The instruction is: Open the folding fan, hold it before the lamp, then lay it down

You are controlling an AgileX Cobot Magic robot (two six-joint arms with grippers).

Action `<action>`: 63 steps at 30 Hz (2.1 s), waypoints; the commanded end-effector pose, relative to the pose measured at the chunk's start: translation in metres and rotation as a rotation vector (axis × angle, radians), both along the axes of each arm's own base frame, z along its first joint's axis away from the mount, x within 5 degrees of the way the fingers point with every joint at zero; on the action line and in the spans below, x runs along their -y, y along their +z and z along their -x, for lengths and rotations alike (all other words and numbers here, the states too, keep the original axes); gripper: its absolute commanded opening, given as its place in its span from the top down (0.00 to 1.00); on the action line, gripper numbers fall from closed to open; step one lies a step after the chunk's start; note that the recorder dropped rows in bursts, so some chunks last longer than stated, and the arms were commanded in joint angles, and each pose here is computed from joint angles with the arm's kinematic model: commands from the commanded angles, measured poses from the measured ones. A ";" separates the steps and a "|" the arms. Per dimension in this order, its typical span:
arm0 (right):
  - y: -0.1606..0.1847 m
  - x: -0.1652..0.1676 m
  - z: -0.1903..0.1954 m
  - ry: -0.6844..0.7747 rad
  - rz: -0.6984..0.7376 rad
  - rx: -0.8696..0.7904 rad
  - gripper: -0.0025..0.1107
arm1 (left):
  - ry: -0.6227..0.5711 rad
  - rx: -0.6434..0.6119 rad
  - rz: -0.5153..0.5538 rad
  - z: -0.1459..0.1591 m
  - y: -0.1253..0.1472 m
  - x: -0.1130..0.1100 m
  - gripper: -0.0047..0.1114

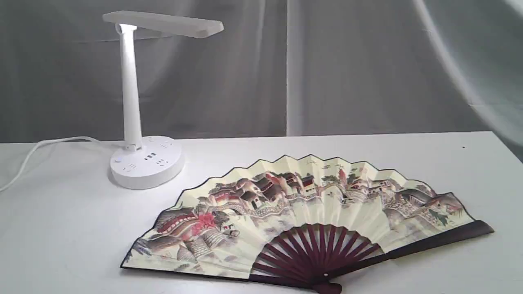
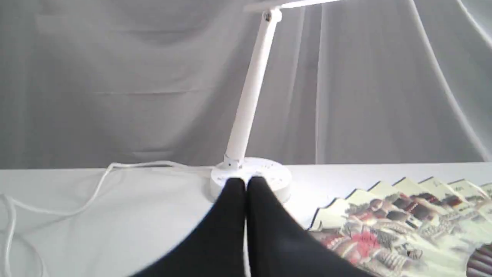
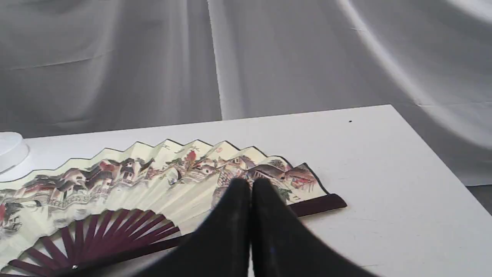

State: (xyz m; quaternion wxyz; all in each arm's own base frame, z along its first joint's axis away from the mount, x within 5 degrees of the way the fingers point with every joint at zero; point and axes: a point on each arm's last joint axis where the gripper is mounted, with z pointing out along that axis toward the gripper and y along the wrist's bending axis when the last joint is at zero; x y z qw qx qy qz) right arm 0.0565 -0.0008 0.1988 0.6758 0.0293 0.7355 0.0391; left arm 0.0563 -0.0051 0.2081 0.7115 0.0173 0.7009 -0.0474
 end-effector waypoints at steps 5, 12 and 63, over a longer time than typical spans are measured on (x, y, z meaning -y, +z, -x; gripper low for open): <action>0.000 0.000 0.000 0.002 0.018 0.010 0.98 | -0.001 -0.158 -0.001 0.001 -0.016 0.000 0.96; -0.008 0.002 0.001 -0.024 0.022 -0.077 0.98 | -0.003 -0.173 0.016 0.001 -0.017 0.000 0.96; -0.013 0.002 0.002 -0.033 -0.036 -0.131 0.98 | -0.003 -0.178 0.071 0.001 -0.017 0.001 0.96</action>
